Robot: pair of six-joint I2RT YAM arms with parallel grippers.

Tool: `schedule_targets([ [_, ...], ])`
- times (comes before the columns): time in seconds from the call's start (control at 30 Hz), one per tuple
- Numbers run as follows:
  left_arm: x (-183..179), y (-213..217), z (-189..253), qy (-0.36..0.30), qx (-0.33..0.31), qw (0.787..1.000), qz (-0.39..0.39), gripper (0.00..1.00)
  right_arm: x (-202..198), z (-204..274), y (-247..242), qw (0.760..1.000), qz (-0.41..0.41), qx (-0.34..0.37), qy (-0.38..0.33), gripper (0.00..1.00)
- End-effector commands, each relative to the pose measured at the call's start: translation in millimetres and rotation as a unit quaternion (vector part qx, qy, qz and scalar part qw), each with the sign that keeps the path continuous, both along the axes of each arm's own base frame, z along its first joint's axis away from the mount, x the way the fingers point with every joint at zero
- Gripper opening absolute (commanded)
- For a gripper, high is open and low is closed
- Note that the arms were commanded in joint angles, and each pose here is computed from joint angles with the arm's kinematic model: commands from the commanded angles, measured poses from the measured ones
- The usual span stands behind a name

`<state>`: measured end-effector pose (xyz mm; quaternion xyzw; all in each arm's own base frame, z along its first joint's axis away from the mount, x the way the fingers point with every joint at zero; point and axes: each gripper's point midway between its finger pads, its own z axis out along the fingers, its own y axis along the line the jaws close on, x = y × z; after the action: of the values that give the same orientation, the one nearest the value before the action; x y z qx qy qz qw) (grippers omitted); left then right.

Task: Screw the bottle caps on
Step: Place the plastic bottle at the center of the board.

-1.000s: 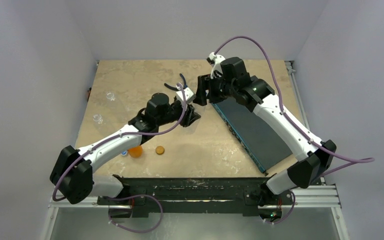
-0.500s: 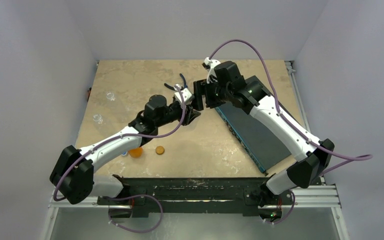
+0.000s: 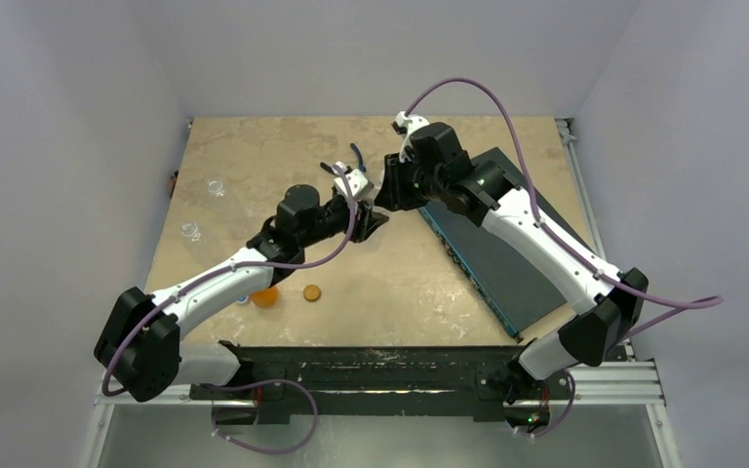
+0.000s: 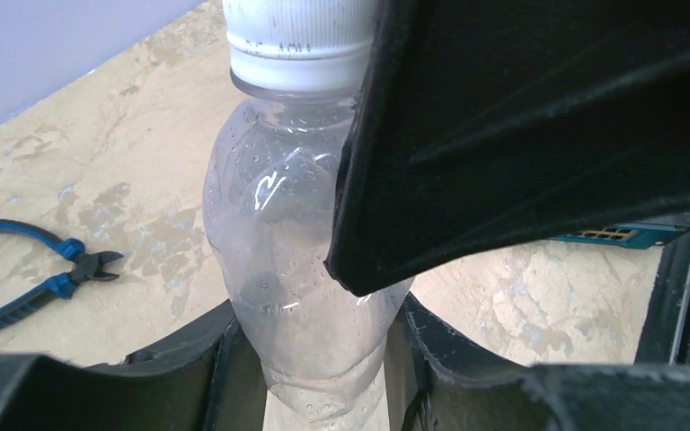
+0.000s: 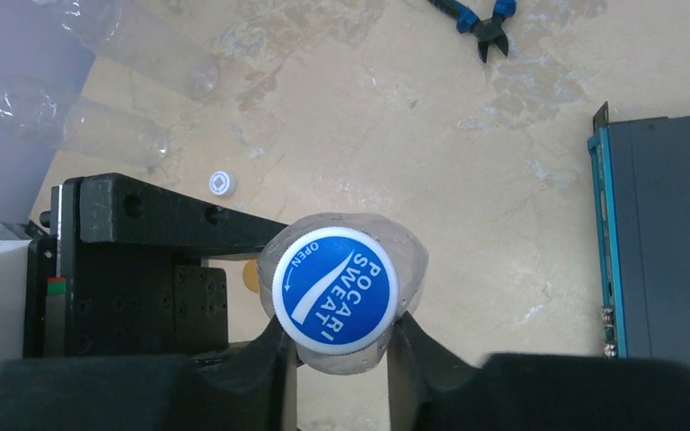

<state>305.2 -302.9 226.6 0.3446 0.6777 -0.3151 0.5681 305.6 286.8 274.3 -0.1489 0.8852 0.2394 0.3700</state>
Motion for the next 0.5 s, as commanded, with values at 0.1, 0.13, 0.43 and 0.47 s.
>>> schedule_targets([
  [0.1,0.9,3.4,51.2,-0.036,-0.047,0.998,0.02,0.6,26.6,38.3,4.1,0.996,-0.031,0.036,-0.081,0.08],
  [0.13,5.1,7.6,52.7,-0.035,-0.045,0.998,0.034,0.77,28.4,40.8,4.7,0.995,-0.031,0.037,-0.086,0.07],
  [0.43,31.6,51.8,62.1,-0.024,-0.019,0.987,0.156,0.87,69.5,57.3,-1.7,0.985,-0.078,0.014,-0.154,0.05],
  [0.47,33.5,59.0,62.2,-0.023,-0.013,0.985,0.172,0.87,77.5,57.3,-4.2,0.983,-0.086,0.009,-0.161,0.05],
])
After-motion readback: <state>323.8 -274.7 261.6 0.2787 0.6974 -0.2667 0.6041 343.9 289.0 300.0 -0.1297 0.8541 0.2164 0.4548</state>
